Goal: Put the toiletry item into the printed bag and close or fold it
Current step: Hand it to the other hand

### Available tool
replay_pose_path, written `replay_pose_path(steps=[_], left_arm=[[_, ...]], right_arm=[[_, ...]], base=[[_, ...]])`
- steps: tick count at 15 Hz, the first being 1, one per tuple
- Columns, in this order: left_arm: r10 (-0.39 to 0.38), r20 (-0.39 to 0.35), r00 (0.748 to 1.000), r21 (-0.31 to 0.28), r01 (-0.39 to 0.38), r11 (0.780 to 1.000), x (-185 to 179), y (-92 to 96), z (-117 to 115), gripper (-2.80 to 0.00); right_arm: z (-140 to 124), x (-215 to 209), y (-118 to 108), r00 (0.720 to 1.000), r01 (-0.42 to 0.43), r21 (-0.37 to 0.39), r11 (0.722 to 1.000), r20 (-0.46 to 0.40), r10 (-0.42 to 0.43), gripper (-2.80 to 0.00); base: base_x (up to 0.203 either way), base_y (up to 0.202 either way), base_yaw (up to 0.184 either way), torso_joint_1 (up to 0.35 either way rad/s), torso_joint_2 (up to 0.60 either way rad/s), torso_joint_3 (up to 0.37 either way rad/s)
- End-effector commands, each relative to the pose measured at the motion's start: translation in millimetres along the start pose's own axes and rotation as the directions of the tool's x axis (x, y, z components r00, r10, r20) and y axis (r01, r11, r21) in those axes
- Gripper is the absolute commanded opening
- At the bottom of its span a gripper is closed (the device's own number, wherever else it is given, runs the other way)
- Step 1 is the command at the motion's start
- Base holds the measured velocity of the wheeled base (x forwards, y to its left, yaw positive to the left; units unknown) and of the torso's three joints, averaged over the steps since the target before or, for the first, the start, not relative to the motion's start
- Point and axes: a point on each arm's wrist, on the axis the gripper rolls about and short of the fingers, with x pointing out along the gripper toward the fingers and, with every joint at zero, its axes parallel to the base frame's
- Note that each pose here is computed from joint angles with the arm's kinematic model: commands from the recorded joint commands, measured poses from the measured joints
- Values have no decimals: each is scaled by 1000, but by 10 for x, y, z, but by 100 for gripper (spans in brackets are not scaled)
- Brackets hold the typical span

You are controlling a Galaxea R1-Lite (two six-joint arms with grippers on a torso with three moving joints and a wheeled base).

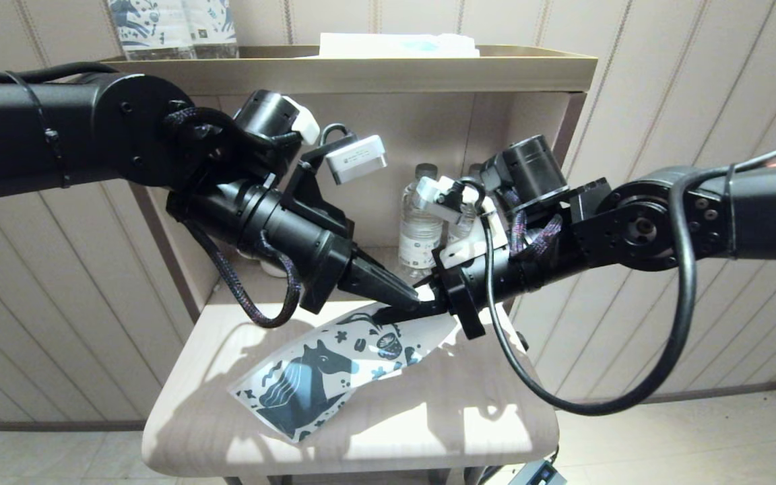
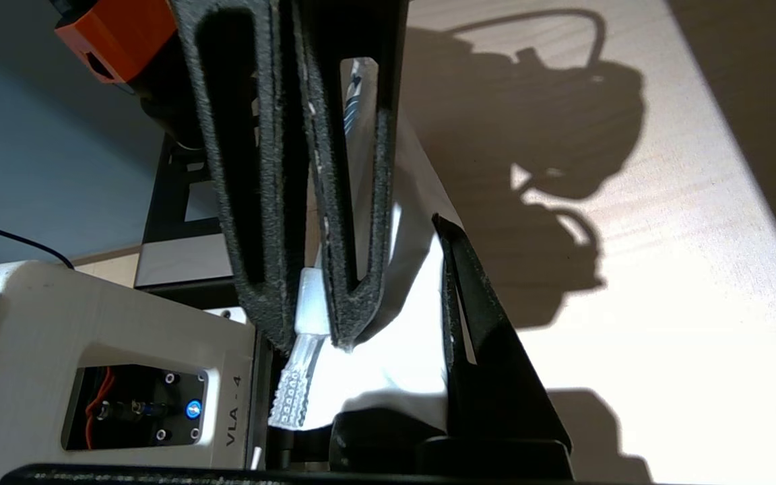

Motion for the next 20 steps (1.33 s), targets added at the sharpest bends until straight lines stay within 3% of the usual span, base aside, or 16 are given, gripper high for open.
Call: replay_pose_path(steps=[1, 12, 20], left_arm=[[2, -9, 1000, -23, -3, 1000, 0, 60, -60, -280], [50, -13, 999, -79, -51, 996, -180, 162, -216, -280], [44, 17, 999, -57, -43, 997, -197, 165, -148, -280]], right_arm=[[11, -49, 16, 1000, -8, -9, 1000, 11, 8, -280], [6, -99, 55, 1000, -12, -27, 1000, 16, 13, -280], [-10, -79, 59, 1000, -13, -34, 999, 10, 14, -280]], base=[[0, 0, 0, 0, 0, 0], [0, 0, 0, 0, 0, 0], [0, 0, 0, 0, 0, 0]])
